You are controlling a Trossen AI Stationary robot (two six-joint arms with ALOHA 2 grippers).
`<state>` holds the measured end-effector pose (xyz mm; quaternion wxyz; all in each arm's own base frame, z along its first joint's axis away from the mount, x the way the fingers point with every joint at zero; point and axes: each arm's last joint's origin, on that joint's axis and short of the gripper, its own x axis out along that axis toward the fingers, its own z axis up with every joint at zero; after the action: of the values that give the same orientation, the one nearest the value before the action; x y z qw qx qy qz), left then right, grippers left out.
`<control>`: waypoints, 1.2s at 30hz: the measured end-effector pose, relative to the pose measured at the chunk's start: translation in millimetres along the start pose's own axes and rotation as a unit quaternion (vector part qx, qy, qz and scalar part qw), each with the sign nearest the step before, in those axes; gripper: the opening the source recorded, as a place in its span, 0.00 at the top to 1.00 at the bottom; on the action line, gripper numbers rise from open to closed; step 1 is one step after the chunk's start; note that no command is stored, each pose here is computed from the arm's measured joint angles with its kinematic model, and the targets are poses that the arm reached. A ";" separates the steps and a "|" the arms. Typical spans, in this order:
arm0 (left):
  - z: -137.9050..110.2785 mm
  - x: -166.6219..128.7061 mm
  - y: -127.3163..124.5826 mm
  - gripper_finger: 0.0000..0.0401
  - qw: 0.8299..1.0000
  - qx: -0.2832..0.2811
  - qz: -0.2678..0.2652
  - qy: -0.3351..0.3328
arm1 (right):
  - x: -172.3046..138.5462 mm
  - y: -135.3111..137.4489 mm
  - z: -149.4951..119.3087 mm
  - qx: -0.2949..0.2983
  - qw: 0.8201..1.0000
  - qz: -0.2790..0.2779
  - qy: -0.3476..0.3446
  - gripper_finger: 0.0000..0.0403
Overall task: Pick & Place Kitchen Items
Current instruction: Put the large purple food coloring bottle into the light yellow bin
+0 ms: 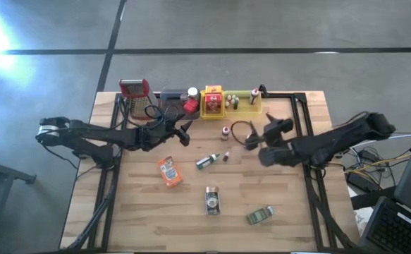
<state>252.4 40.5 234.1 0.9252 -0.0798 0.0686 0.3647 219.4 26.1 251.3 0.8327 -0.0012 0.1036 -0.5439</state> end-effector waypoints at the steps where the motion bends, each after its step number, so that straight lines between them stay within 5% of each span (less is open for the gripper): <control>1: 0.0 0.0 0.0 0.46 1.000 0.000 0.000 0.000 | -1.7 -4.2 7.1 0.007 1.000 0.004 -0.001 0.17; 7: 0.0 0.0 0.0 0.46 1.000 0.000 0.000 0.000 | -4.8 -33.0 52.0 0.028 0.991 0.121 0.047 0.19; 14: 0.0 0.0 0.0 0.46 1.000 0.000 0.000 0.000 | -0.6 -64.3 83.3 0.049 0.933 0.323 0.148 0.26; 25: 0.0 0.0 0.0 0.46 1.000 0.000 0.000 0.000 | 3.6 -68.0 90.5 -0.054 0.920 0.324 0.216 0.35; 36: 0.0 0.1 0.1 0.46 1.000 0.000 0.000 0.000 | 3.2 -61.7 84.4 -0.120 0.873 0.344 0.324 0.38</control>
<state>252.4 40.6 234.1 0.9251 -0.0798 0.0687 0.3649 179.4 -11.3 340.5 0.8804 0.1104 0.4261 -0.1765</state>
